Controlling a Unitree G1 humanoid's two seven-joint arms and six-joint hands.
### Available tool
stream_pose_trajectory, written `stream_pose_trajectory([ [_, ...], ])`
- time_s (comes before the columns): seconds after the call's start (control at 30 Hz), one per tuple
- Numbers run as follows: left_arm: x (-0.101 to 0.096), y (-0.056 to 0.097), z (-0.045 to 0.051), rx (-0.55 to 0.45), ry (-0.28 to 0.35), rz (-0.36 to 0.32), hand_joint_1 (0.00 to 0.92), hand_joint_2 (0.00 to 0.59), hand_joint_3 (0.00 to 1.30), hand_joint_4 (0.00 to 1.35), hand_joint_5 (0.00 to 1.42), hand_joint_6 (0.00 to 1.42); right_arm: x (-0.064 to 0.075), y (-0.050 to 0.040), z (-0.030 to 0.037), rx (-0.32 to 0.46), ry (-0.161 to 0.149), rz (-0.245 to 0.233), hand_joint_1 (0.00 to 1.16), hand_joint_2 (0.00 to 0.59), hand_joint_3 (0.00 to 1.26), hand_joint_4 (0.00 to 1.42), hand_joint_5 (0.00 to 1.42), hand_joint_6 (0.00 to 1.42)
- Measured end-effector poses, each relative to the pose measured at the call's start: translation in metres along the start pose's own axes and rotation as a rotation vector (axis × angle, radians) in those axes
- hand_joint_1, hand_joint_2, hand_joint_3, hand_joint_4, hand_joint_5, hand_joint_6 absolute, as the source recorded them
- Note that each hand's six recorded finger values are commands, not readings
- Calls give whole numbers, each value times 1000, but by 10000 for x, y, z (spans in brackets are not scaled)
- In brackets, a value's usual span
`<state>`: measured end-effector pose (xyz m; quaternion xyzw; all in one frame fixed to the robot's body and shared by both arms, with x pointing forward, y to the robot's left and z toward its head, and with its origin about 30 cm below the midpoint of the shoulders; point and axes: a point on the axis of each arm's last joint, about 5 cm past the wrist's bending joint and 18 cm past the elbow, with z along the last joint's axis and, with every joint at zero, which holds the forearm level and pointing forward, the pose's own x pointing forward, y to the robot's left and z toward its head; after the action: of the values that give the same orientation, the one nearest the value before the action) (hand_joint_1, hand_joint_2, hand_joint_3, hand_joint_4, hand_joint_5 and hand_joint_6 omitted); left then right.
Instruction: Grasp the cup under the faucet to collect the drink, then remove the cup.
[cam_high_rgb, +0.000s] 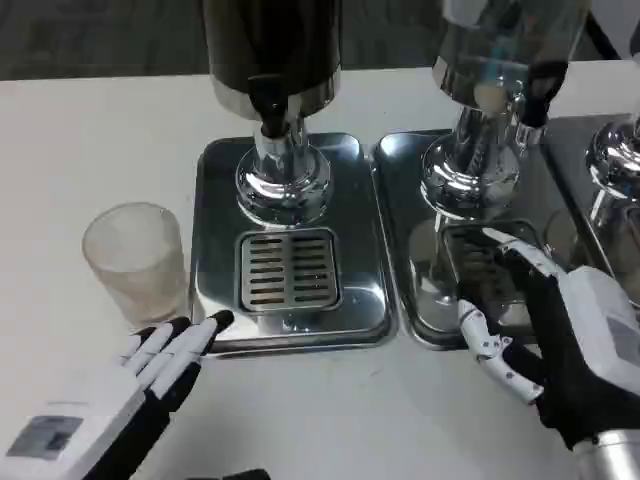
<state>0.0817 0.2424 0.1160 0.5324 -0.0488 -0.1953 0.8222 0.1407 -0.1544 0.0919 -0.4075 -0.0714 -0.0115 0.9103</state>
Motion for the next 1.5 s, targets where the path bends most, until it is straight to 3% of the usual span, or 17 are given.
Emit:
stream_pose_trajectory([
  [0.63,-3,10,-7,-7,4,1,0,58,0,0,0,0,0,1,2,3,1,4,381,461,281,224,262,363],
  [0.93,-20,51,-79,-57,-10,48,0,59,0,0,0,3,-1,27,32,1,8,8,382,461,281,232,262,364],
  [1.1,-15,116,-119,-60,-32,114,0,54,0,0,0,18,-22,44,36,5,17,11,382,461,281,232,262,364],
  [1.2,-11,114,-141,-82,-39,144,0,46,0,0,0,137,-32,49,37,8,21,11,382,461,285,233,262,364],
  [1.37,0,164,-210,-156,-70,305,0,42,5,0,54,227,-46,53,38,11,27,12,382,461,313,234,262,364],
  [1.5,38,204,-277,-210,-60,370,0,43,7,0,72,237,-63,52,38,13,32,13,382,461,315,234,262,364],
])
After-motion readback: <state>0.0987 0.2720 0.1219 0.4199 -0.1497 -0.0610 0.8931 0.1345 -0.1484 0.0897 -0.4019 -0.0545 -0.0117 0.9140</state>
